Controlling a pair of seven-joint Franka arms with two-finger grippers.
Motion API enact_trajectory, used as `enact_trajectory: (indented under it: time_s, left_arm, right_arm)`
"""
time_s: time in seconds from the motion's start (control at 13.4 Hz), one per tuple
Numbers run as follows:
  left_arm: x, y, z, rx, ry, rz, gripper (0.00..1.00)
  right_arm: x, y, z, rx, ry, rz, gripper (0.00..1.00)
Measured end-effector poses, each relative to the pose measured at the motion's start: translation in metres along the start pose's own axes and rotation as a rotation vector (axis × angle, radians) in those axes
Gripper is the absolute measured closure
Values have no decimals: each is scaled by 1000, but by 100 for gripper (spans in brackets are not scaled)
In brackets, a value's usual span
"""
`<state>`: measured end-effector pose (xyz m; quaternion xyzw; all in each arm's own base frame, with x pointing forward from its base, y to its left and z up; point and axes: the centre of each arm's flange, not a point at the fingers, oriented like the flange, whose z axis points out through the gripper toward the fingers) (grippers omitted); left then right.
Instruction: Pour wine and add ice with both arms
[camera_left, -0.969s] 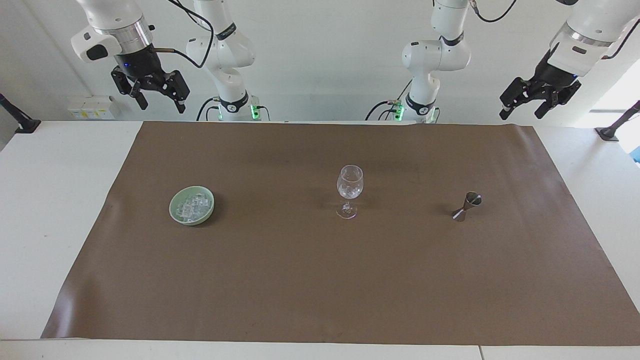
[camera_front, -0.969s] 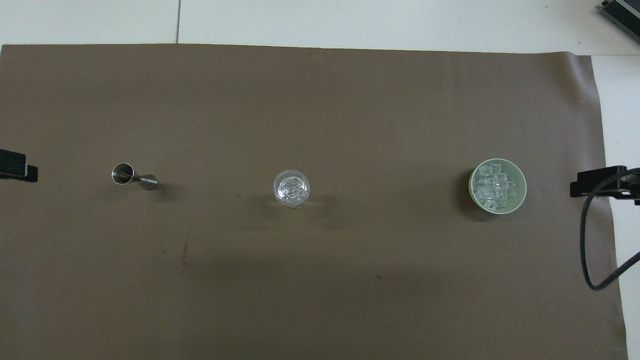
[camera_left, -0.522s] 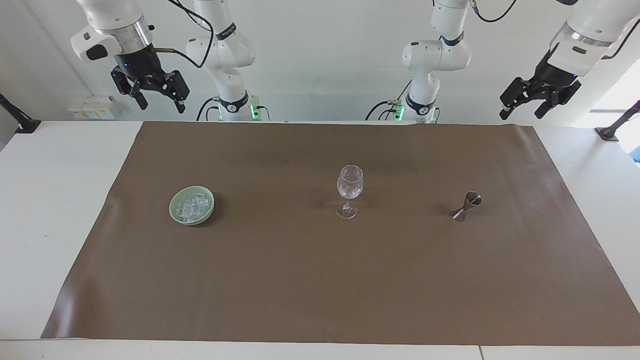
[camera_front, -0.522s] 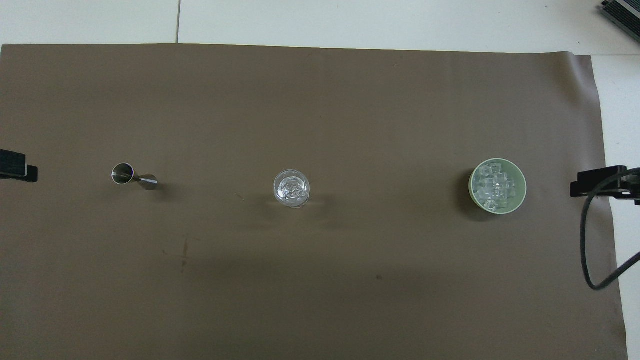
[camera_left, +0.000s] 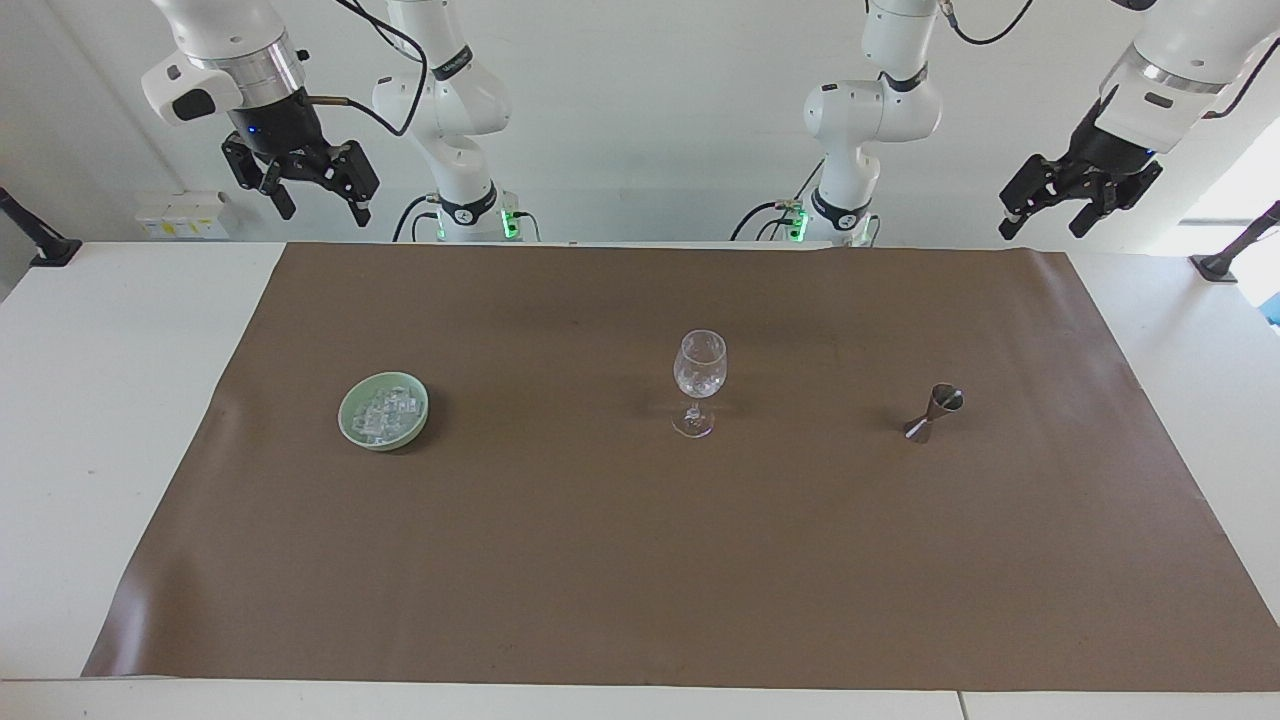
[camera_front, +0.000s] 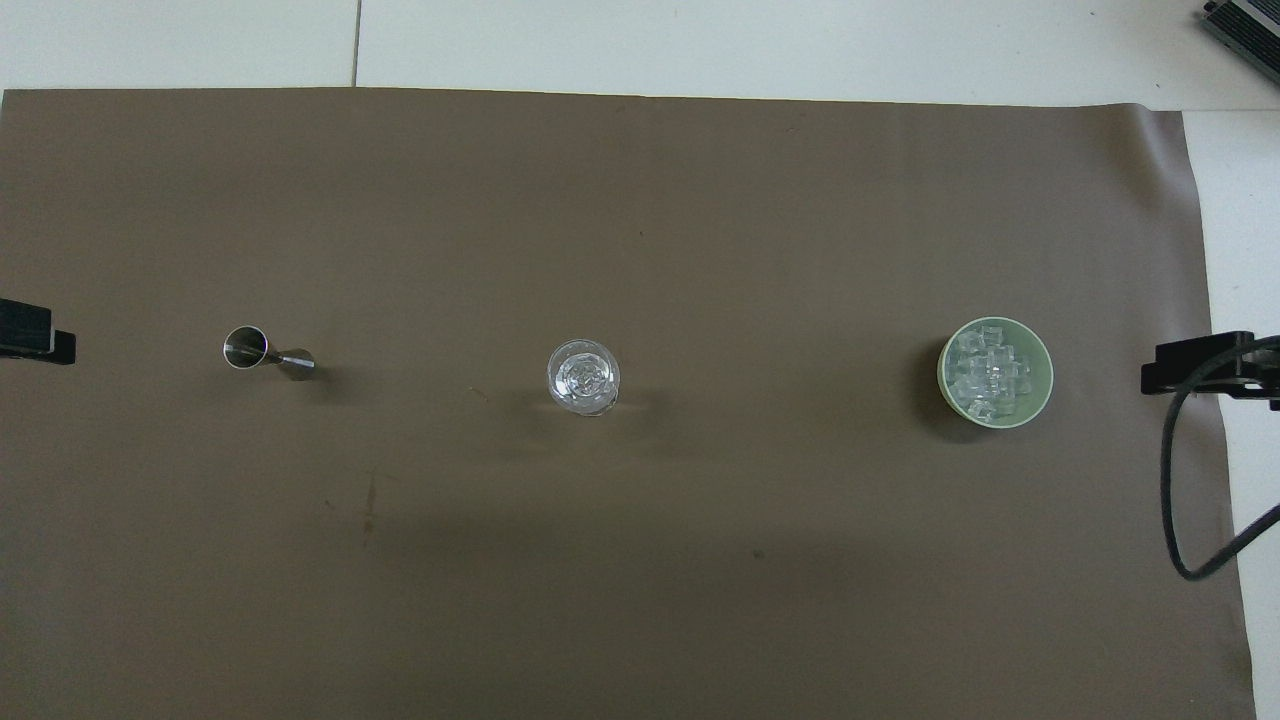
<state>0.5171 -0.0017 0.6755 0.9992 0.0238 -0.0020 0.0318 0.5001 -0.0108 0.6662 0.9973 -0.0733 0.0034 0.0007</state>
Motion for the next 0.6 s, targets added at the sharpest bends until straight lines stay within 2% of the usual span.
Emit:
enact_trajectory:
  time_s: [0.6]
  left_arm:
    - [0, 0, 0, 0, 0, 0, 0]
  right_arm:
    - [-4, 5, 2, -3, -28, 8, 0]
